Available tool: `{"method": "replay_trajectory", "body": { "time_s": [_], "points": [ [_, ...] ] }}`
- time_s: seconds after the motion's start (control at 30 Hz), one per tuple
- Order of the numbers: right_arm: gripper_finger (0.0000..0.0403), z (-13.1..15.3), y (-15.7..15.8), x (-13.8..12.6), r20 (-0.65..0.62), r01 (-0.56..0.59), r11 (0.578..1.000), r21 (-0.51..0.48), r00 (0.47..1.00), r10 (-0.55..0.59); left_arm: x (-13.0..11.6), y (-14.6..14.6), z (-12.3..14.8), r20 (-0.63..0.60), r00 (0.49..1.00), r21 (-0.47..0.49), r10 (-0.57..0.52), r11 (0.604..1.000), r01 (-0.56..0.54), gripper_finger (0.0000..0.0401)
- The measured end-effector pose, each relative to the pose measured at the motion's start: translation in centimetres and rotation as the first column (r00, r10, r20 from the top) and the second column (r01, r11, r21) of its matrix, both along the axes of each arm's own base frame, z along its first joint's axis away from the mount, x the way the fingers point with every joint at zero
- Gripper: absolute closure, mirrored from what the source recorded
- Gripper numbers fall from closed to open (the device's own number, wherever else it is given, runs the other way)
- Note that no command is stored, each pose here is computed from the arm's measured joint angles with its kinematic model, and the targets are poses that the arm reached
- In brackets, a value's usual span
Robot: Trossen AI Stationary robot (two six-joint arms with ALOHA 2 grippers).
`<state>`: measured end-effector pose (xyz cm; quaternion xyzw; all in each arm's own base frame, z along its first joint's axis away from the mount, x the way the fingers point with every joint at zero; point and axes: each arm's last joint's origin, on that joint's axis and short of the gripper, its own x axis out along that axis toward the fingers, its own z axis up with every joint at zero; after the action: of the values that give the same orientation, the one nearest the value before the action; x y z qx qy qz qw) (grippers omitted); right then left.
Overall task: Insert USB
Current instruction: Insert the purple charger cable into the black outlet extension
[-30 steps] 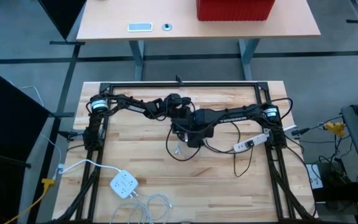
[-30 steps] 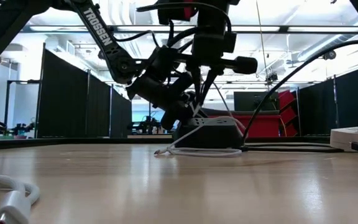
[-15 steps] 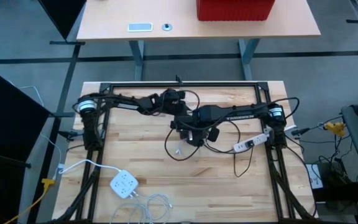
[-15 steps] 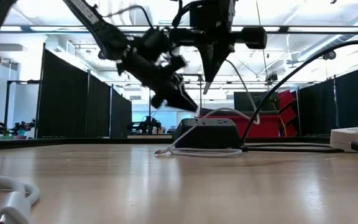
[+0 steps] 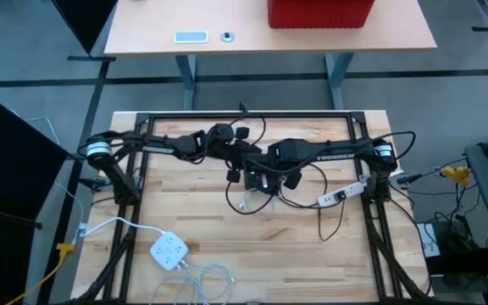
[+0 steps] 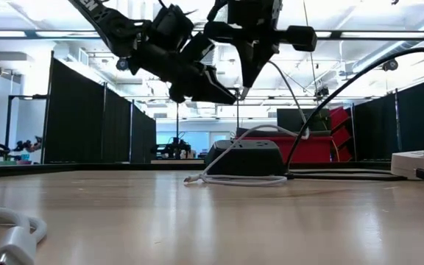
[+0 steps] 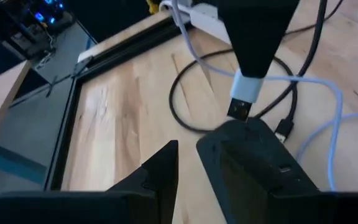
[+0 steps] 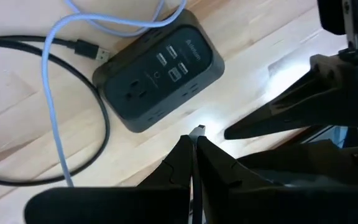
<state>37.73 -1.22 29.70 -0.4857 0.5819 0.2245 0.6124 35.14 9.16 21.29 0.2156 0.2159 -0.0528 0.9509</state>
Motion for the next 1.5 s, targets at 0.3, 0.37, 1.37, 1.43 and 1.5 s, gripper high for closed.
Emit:
{"method": "replay_trajectory", "body": {
  "time_s": [0.3,0.37,1.37,1.43,1.5],
  "points": [
    [0.0403,0.2,0.0,0.3,0.035,-0.020,0.999,-0.030,0.999,0.021,0.4,-0.1,0.1,0.058,0.997,-0.027,-0.049,0.998,0.050,0.0296],
    [0.0403,0.3,0.0,0.5,0.054,-0.020,0.999,-0.031,0.998,0.022,0.4,-0.2,0.2,0.074,0.995,-0.041,-0.065,0.997,0.068,0.0296],
    [0.0403,-0.2,1.5,0.2,0.047,-0.079,0.996,0.038,0.996,0.077,-1.1,1.3,-1.6,-0.045,0.998,-0.076,-0.053,0.996,0.050,0.0296],
    [0.0403,-0.9,1.7,0.1,0.019,-0.110,0.993,0.032,0.994,0.109,-1.6,1.4,-2.3,-0.061,0.995,-0.104,-0.076,0.992,0.070,0.0296],
    [0.0403,-1.9,2.0,0.1,-0.003,-0.168,0.986,0.011,0.986,0.168,-2.0,1.6,-2.9,-0.078,0.994,-0.116,-0.074,0.991,0.065,0.0296]
  ]
}}
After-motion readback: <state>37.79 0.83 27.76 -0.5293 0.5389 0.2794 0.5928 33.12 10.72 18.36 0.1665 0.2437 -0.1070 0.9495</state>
